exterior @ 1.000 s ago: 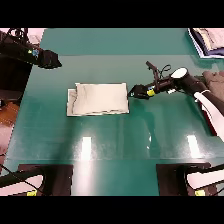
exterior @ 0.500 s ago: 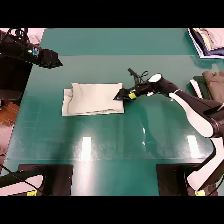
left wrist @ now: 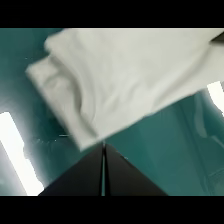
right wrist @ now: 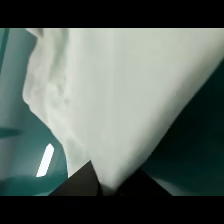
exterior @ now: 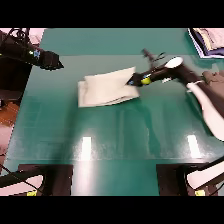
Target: Fold the shirts.
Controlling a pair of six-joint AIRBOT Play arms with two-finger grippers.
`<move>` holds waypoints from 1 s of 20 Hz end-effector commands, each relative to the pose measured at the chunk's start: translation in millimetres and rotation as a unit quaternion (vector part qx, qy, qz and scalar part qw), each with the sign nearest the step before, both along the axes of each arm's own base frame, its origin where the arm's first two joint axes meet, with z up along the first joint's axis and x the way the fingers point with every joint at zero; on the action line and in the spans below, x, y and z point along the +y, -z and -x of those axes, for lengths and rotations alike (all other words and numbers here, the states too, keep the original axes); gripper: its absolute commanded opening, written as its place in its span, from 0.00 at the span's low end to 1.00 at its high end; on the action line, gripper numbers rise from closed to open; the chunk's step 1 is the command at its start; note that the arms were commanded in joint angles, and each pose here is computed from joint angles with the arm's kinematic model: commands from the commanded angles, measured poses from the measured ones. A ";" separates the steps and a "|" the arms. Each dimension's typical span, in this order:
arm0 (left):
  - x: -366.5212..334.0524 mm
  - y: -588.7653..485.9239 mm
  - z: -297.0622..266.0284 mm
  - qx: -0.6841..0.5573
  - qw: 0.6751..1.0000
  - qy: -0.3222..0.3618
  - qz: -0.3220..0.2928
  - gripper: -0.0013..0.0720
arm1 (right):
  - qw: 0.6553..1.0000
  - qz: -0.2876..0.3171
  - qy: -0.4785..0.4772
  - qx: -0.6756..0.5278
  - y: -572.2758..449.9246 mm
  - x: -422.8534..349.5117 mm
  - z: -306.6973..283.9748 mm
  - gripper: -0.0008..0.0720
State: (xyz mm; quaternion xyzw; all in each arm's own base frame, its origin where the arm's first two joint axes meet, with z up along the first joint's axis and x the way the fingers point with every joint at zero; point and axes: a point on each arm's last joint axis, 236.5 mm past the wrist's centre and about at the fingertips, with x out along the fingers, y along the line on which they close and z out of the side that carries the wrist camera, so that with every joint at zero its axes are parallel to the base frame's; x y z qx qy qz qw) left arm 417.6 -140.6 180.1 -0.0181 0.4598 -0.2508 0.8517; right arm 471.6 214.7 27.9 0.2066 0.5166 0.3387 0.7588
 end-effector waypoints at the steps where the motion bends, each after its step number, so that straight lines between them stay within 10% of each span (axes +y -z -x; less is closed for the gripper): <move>1: -21.6 9.0 0.9 0.000 1.000 0.013 0.010 0.05 | 0.991 0.079 0.100 -0.038 -39.1 -128.0 -13.8 0.03; 10: -96.4 65.1 31.7 0.039 0.997 0.060 0.023 0.05 | 0.901 0.110 0.405 -0.111 -88.0 -405.6 -12.6 0.03; 20: -108.1 61.9 28.9 0.021 0.997 0.064 0.029 0.05 | 0.865 0.083 0.409 -0.278 -223.4 -434.5 -27.8 0.03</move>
